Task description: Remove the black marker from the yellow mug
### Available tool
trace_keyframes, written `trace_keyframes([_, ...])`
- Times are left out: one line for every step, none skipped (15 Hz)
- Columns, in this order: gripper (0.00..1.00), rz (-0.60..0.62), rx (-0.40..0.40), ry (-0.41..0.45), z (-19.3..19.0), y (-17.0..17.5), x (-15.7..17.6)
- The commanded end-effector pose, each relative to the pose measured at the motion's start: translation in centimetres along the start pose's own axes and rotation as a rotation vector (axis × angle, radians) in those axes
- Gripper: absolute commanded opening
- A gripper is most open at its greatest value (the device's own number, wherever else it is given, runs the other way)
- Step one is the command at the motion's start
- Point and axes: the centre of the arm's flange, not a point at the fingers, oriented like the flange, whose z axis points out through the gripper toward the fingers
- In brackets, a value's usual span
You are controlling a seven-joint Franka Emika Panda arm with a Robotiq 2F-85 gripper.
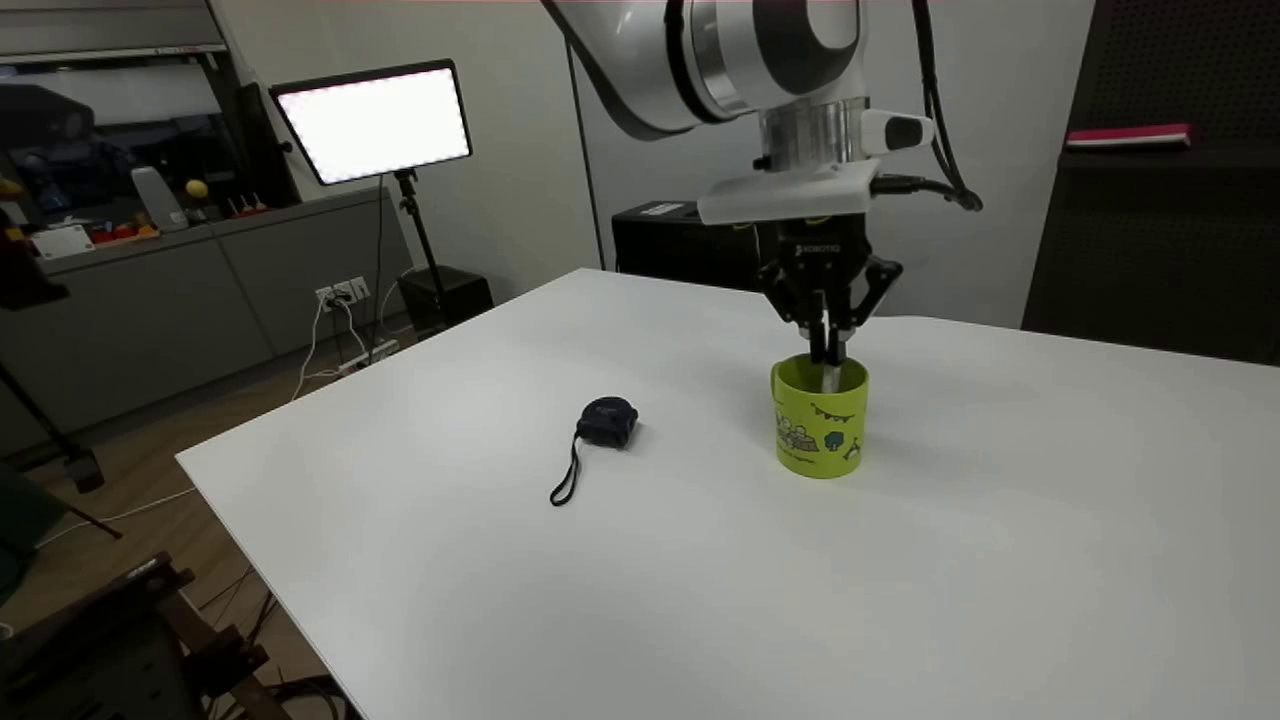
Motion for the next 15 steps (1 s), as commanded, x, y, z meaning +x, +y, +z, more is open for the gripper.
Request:
trace_keyframes([0.01,0.020,-0.024,-0.002,-0.2,0.1,1.0])
trace_keyframes([0.00,0.020,-0.025,-0.002,-0.2,0.2,1.0])
trace_keyframes([0.02,0.020,-0.026,-0.002,-0.3,0.2,1.0])
trace_keyframes([0.02,0.021,-0.026,-0.002,-0.3,0.2,1.0])
trace_keyframes([0.02,0.021,-0.027,-0.002,-0.3,0.2,1.0])
trace_keyframes([0.02,0.022,-0.029,-0.002,-0.3,0.2,1.0])
trace_keyframes([0.02,0.026,-0.027,-0.006,-0.3,0.2,1.0])
trace_keyframes([0.02,0.030,-0.025,-0.013,-0.3,0.2,1.0])
trace_keyframes([0.02,0.036,-0.022,-0.019,-0.3,0.2,0.9])
trace_keyframes([0.02,0.035,-0.015,-0.037,-0.4,0.1,0.9])
trace_keyframes([0.02,0.036,-0.017,-0.042,-0.4,0.2,0.9])
trace_keyframes([0.02,0.036,-0.018,-0.051,-0.5,0.2,0.8])
trace_keyframes([0.02,0.028,-0.030,-0.045,-5.2,1.9,0.5])
trace_keyframes([0.02,0.032,-0.038,-0.051,-5.8,2.3,0.6])
trace_keyframes([0.02,0.041,-0.046,-0.055,-7.0,2.9,0.5])
